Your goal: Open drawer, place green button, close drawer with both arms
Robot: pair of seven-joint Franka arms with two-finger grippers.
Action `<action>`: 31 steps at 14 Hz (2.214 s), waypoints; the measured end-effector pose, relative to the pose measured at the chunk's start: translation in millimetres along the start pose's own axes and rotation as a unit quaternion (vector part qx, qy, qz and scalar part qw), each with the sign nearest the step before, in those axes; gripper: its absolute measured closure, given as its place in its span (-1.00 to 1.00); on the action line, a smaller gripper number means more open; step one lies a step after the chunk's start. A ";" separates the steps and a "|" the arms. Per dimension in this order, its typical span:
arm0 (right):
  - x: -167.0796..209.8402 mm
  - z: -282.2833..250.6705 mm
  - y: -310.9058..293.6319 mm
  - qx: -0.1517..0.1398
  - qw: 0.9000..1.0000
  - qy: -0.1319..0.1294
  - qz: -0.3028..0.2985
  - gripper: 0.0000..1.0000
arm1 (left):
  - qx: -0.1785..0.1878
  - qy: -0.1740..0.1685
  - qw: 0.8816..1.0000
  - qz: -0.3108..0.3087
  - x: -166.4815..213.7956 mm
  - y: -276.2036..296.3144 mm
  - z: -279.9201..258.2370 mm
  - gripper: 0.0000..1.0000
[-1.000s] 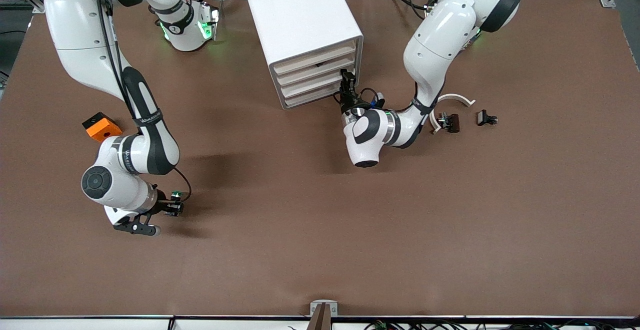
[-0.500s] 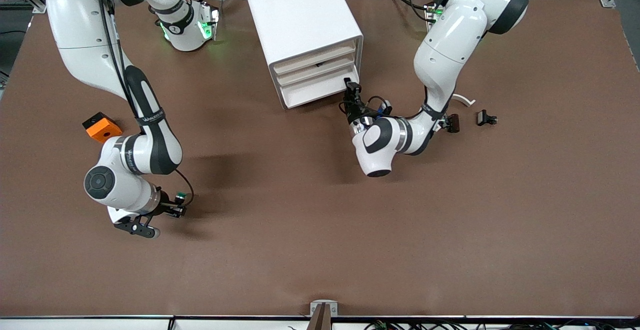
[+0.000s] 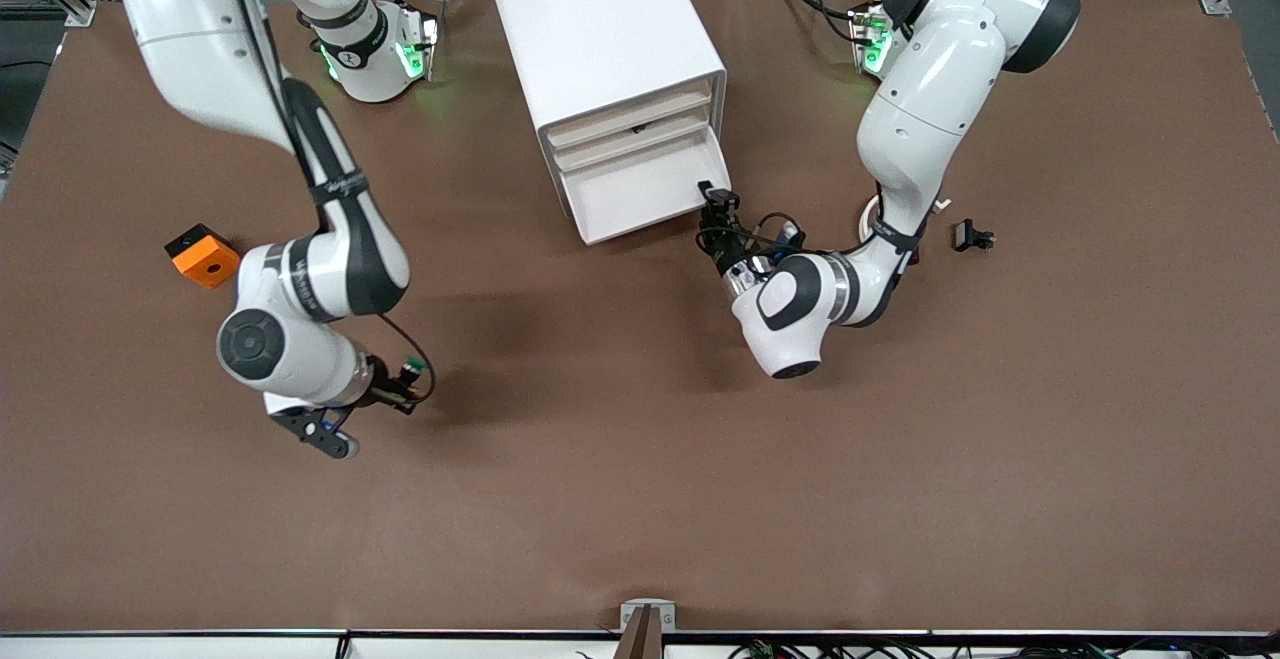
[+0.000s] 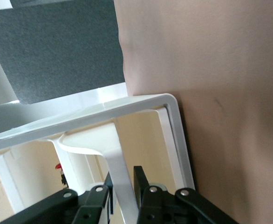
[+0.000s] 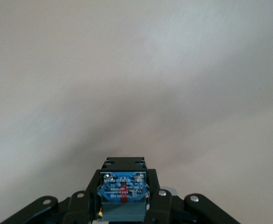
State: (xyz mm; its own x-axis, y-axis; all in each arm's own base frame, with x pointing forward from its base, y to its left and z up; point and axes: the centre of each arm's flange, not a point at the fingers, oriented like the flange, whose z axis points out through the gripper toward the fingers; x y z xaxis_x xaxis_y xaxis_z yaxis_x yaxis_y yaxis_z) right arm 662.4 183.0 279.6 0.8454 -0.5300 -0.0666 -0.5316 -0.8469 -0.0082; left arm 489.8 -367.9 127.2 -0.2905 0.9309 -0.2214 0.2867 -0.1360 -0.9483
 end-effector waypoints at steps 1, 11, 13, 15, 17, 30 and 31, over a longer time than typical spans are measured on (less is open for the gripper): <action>-27.9 -13.8 -19.1 0.003 1.000 0.002 0.021 0.17 | -0.007 -0.007 1.000 0.001 1.9 -0.5 -9.4 0.59; -287.4 -34.1 -145.9 0.013 0.993 0.004 0.114 0.17 | -0.050 -0.054 0.997 0.005 19.8 -0.6 -61.6 0.47; -328.0 -31.4 -155.9 0.012 0.995 0.004 0.104 0.17 | -0.050 -0.055 0.997 0.005 19.2 -0.8 -61.7 0.11; -354.7 -30.1 -161.5 0.014 0.996 0.004 0.088 0.17 | -0.050 -0.055 0.997 0.006 18.5 -1.3 -62.1 -0.31; -375.6 -29.4 -165.5 0.017 0.997 0.004 0.072 0.17 | -0.051 -0.056 0.997 0.007 17.8 -2.0 -63.5 -0.73; -421.8 17.7 -180.1 0.041 0.993 0.009 0.110 0.17 | -0.173 0.002 0.955 0.243 -10.7 -89.3 -139.2 -1.00; -422.4 20.2 -179.9 0.039 0.993 0.009 0.110 0.17 | -0.194 0.022 0.941 0.277 -13.6 -99.3 -146.3 -1.00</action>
State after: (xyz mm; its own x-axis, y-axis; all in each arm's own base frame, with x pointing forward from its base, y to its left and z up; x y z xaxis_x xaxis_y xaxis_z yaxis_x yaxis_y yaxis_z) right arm 399.9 560.1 289.0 0.7081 -0.7038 -0.0571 -0.7061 -0.7044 -0.0726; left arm 598.9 -317.5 257.6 0.0375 0.7686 -0.6387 0.6976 -0.4777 -0.5340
